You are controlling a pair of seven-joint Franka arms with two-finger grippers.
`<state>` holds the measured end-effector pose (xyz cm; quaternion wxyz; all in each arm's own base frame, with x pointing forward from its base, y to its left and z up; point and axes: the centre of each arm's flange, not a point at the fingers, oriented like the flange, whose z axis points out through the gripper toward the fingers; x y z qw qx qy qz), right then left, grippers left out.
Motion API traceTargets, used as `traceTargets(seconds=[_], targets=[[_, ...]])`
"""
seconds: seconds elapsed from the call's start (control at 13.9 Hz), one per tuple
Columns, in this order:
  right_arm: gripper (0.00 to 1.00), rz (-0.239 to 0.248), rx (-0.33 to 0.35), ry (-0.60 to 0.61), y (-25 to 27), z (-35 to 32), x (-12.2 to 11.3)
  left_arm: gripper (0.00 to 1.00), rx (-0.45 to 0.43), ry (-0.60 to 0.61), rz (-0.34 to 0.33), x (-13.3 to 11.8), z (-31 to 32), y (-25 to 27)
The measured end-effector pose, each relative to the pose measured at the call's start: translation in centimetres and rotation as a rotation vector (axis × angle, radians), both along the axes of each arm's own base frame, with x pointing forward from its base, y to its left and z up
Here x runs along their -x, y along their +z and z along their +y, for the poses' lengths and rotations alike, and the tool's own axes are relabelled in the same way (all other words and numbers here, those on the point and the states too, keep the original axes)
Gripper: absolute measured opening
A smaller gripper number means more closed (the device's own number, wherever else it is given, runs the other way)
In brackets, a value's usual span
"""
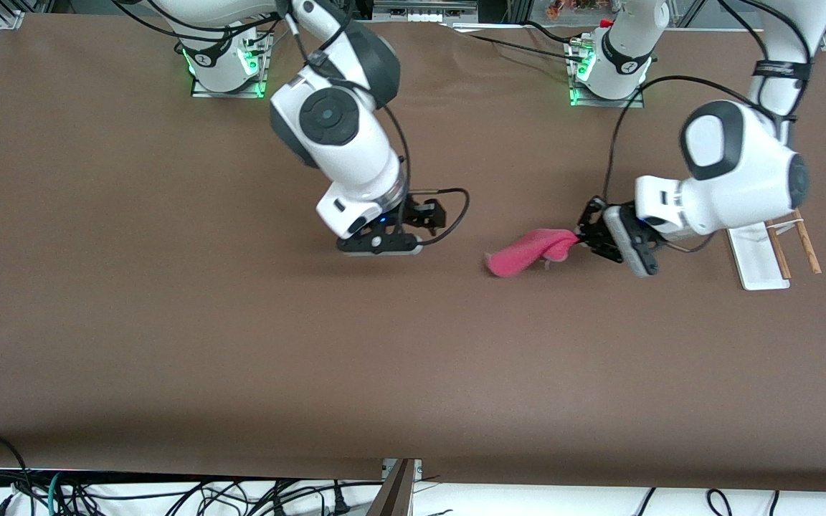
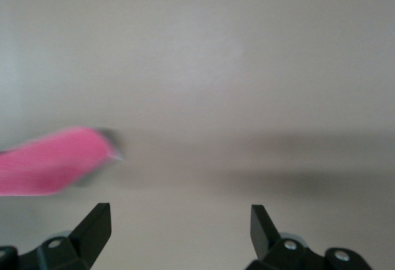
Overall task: Pass towel and hang on rack
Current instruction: 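Carry the towel with the left gripper while the right gripper withdraws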
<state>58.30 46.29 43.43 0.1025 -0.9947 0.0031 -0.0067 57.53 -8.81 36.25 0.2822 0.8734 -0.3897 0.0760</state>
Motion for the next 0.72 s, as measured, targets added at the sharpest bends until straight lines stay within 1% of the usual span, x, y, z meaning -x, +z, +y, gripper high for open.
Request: traceTargets(seconds=[0.22,0.29,0.43,0.58,0.72], targets=[[1.00,-0.005,0.031,0.080,0.6,-6.3,-3.8,0.02,-0.016,0.001,0.052,-0.1,6.8,0.9],[1.00,0.003,0.045,0.108,0.6,-8.6,-4.9,0.02,-0.017,0.005,0.076,0.2,9.3,1.0],[1.00,0.019,0.066,0.156,0.4,-13.6,-7.1,0.02,-0.022,0.021,0.102,1.2,15.0,0.8],[1.00,0.030,0.079,0.158,1.1,-19.6,-9.2,0.02,-0.030,0.022,0.128,2.5,19.9,0.9],[1.00,0.068,0.095,0.157,1.9,-25.9,-10.3,0.02,-0.038,0.003,0.135,3.0,23.6,1.4]])
